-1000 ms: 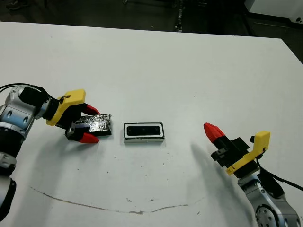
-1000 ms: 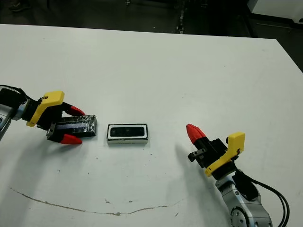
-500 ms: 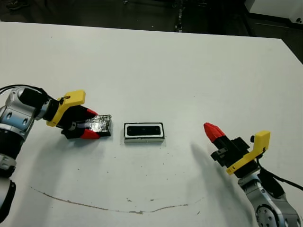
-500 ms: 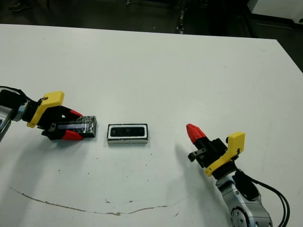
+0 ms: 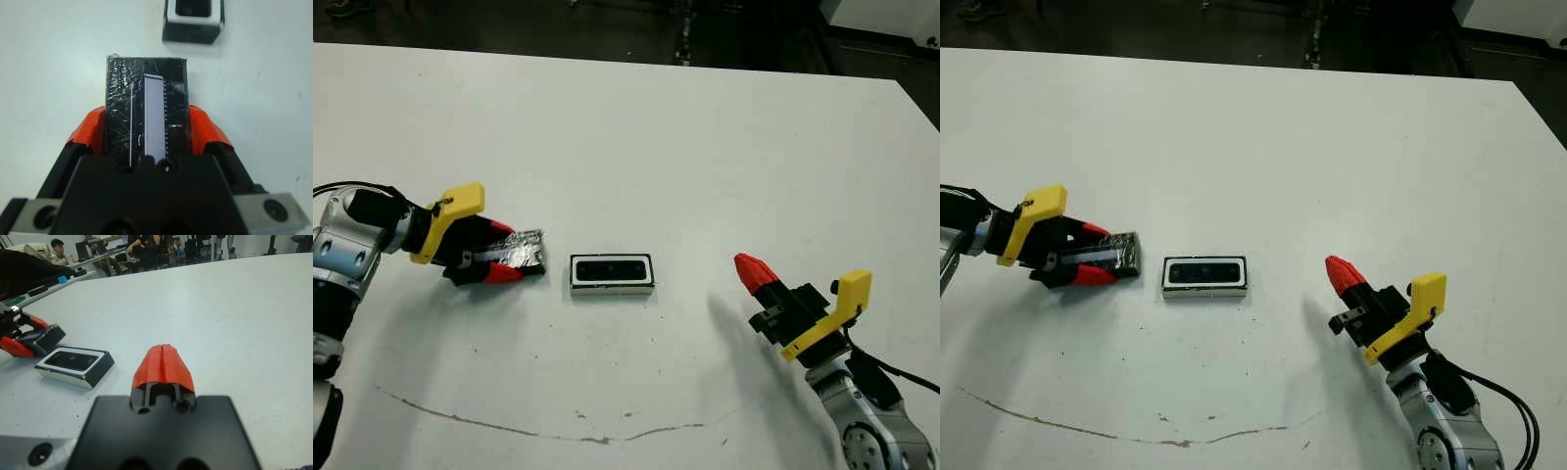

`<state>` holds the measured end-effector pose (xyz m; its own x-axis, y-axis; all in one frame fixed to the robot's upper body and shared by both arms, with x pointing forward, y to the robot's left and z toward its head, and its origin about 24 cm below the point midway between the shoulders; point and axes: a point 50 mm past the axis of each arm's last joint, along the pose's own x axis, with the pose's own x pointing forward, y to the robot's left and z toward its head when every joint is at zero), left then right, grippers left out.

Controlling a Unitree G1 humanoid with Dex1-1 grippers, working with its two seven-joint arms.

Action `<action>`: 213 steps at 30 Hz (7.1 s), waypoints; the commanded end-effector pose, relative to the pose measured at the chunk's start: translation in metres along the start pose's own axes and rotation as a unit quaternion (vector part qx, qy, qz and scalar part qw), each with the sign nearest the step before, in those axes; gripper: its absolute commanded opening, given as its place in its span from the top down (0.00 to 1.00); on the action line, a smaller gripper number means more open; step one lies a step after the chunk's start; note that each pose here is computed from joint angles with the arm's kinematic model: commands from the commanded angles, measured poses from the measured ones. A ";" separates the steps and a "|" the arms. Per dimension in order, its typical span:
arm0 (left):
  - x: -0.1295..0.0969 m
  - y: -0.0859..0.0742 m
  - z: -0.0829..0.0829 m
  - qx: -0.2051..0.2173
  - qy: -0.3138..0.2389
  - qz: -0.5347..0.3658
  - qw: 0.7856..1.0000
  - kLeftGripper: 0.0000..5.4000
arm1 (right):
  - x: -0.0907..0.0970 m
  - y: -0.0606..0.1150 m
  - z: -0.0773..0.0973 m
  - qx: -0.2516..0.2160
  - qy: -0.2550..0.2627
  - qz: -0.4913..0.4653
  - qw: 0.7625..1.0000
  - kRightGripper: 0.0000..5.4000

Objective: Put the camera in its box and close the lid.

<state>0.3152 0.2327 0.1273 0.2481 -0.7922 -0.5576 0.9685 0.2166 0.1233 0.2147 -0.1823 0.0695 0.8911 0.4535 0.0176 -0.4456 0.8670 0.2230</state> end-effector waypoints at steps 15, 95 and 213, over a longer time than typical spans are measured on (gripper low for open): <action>0.033 -0.017 0.017 -0.072 -0.090 -0.023 0.993 0.41 | -0.001 -0.001 -0.002 -0.003 0.005 0.001 1.000 1.00; 0.153 -0.057 0.000 -0.090 -0.084 -0.120 0.985 0.41 | -0.005 -0.018 0.015 0.028 -0.037 -0.055 0.997 1.00; 0.061 -0.032 0.106 -0.096 -0.338 0.109 0.930 0.00 | -0.006 -0.014 0.009 0.022 -0.025 -0.040 0.999 1.00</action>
<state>0.3047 0.1130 0.1820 0.4038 -0.9111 0.0828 0.9132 0.4069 0.0231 0.2172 -0.1959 0.0758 0.9231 0.3803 0.0565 -0.3808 0.8839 0.2713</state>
